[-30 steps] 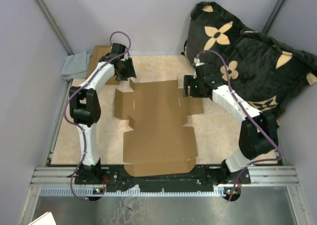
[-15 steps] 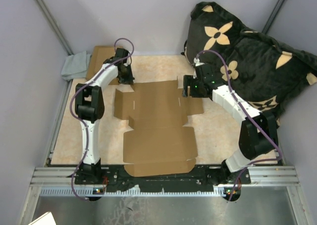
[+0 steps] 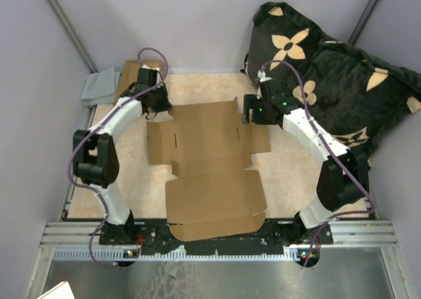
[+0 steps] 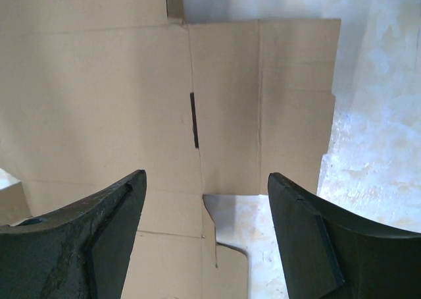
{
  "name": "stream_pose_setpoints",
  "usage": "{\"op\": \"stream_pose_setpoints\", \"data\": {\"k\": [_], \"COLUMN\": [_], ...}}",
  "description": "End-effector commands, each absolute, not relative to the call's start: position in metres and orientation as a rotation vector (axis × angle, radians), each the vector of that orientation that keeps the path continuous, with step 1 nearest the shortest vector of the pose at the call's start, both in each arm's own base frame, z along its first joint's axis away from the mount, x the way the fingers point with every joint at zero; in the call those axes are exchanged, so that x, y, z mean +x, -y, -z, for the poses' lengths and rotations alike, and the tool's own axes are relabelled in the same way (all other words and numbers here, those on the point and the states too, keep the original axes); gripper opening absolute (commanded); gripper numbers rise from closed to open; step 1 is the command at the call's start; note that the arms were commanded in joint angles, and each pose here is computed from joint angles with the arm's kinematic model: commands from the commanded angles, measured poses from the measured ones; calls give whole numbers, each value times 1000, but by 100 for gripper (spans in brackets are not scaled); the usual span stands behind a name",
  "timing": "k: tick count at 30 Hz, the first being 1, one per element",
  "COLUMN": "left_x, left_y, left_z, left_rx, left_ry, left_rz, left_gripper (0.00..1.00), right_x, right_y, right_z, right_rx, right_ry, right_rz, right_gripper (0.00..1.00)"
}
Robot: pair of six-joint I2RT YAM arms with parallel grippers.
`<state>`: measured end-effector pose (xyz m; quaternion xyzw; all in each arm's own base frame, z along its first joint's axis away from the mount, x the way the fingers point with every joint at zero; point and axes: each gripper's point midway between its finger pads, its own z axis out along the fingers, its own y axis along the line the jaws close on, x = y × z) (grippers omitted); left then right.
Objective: Fold the paper box
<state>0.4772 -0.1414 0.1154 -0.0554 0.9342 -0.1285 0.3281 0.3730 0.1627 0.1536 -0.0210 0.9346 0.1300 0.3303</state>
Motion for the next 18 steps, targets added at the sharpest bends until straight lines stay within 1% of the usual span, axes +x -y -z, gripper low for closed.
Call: {"op": "stream_pose_setpoints", "data": {"k": [1, 4, 10, 15, 18], "left_x": [477, 459, 430, 411, 400], "left_y": [154, 157, 162, 162, 162], "left_z": [-197, -228, -268, -287, -294], "left_rx": [-46, 4, 113, 199, 225], "left_ry": [-2141, -2041, -1875, -1750, -1689], "left_rz": [466, 506, 509, 492, 488], "left_gripper": [0, 0, 0, 0, 0], "right_x": [387, 386, 377, 373, 369], "right_y": [-167, -168, -162, -153, -156], "right_z": [-195, -210, -253, -283, -293], "right_rx": [-95, -132, -183, -209, -226], "right_ry": [-2355, -2336, -2268, -2236, -2222], "right_rz": [-355, -365, -353, -307, -334], "right_gripper": [75, 75, 75, 75, 74]}}
